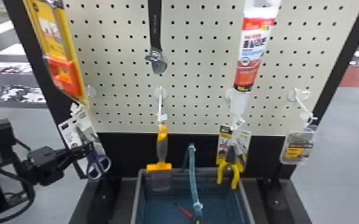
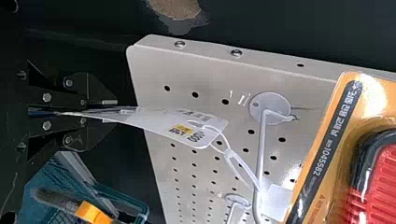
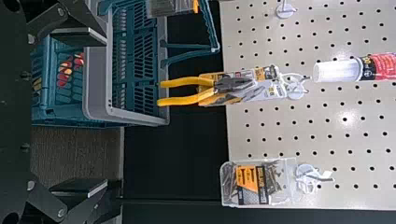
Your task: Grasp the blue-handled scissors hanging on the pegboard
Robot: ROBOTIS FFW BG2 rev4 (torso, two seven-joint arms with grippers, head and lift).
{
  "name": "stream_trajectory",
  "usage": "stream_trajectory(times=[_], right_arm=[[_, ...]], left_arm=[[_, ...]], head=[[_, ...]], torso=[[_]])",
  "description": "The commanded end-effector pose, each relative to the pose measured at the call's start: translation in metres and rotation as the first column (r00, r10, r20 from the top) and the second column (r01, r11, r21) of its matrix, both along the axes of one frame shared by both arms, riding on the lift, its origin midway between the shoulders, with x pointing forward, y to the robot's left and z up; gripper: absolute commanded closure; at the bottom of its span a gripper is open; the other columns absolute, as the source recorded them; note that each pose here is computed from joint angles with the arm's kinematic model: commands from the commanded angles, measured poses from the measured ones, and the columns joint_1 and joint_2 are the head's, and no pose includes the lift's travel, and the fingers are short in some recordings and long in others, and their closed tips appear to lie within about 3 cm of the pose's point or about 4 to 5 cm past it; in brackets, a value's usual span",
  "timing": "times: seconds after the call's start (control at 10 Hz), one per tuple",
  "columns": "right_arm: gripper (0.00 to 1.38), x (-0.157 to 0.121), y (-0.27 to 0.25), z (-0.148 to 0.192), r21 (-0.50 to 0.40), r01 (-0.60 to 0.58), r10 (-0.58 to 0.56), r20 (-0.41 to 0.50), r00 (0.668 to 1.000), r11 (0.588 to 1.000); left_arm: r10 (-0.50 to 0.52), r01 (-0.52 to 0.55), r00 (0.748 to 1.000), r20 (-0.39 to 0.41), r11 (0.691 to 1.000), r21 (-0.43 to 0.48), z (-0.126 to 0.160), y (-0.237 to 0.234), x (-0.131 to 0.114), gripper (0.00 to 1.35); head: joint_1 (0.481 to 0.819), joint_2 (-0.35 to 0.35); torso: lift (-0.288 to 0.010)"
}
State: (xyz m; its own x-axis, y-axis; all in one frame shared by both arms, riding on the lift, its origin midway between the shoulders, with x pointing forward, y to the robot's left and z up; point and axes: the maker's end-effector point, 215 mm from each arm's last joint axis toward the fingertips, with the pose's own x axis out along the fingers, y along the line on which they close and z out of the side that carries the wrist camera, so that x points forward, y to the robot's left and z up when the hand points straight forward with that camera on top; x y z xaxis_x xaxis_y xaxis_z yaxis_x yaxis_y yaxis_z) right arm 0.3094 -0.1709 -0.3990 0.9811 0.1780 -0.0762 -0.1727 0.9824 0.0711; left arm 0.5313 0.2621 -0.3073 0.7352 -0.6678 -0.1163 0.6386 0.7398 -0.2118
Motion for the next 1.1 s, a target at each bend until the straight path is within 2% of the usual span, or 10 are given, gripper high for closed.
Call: stream_trajectory(times=[0.0, 1.0], right_arm=[[0.22, -0.0001, 0.0, -0.0003, 0.0, 0.0, 0.0, -0.001, 1.0, 1.0], [0.22, 0.0015, 0.0005, -0.0008, -0.002, -0.002, 0.002, 0.001, 1.0, 1.0]], left_arm=[[-0.003, 0.003, 1.0, 0.0, 1.0, -0.009, -0.0005, -0.0022, -0.0019, 1.12], [-0.003, 0.003, 1.0, -0.002, 1.0, -0.018, -0.0015, -0.0042, -0.0043, 1.12]], head=[[0.549, 0.0], [0.549, 0.0]], torso=[[-0.1], [-0.1]])
